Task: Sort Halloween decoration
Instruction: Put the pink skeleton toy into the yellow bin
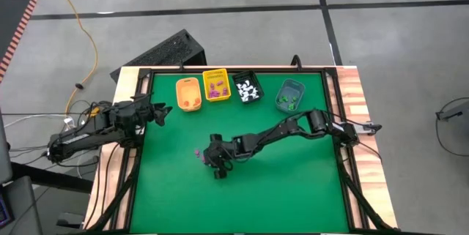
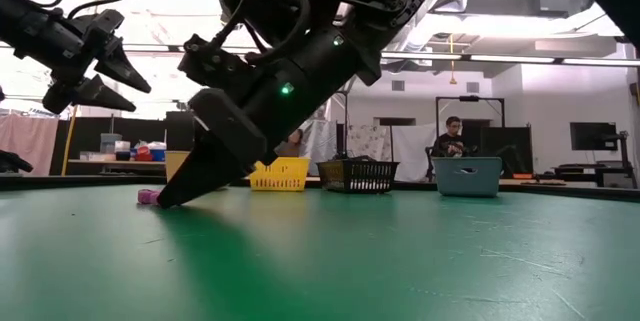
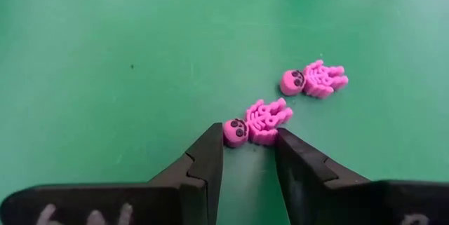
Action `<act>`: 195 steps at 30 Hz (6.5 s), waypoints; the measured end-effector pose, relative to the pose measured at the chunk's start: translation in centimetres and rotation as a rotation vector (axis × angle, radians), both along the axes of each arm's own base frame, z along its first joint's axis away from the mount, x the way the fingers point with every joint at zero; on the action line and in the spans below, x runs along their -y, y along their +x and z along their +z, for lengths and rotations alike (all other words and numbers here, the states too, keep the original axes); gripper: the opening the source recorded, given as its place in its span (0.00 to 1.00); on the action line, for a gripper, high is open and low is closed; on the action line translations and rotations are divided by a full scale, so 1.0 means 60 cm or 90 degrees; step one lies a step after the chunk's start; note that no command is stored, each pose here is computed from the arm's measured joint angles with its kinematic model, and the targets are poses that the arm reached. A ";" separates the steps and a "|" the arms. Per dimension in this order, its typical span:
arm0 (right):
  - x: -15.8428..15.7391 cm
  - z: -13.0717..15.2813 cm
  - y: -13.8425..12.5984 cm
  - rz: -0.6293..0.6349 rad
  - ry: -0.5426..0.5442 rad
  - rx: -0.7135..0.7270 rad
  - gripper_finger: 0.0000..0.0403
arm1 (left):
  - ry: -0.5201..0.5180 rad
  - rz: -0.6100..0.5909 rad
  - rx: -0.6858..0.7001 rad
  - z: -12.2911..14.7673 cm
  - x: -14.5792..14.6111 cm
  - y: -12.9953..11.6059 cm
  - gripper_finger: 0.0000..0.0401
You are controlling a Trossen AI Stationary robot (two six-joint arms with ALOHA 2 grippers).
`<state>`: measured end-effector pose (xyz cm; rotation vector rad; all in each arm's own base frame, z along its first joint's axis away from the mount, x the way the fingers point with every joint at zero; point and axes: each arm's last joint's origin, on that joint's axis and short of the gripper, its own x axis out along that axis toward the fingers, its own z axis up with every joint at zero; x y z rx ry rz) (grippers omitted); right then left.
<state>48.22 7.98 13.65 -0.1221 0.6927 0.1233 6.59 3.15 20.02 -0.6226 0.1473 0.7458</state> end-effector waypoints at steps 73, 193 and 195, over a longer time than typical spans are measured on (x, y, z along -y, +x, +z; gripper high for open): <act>0.019 0.008 0.021 -0.208 0.065 0.092 0.46 | -0.001 -0.002 -0.003 -0.001 0.000 0.000 0.58; -0.068 0.069 0.032 -0.447 0.073 0.278 0.35 | 0.019 0.010 -0.011 0.000 -0.001 -0.001 0.58; -0.072 0.056 0.040 -0.451 0.085 0.276 0.35 | 0.019 0.010 -0.009 0.001 -0.001 0.000 0.58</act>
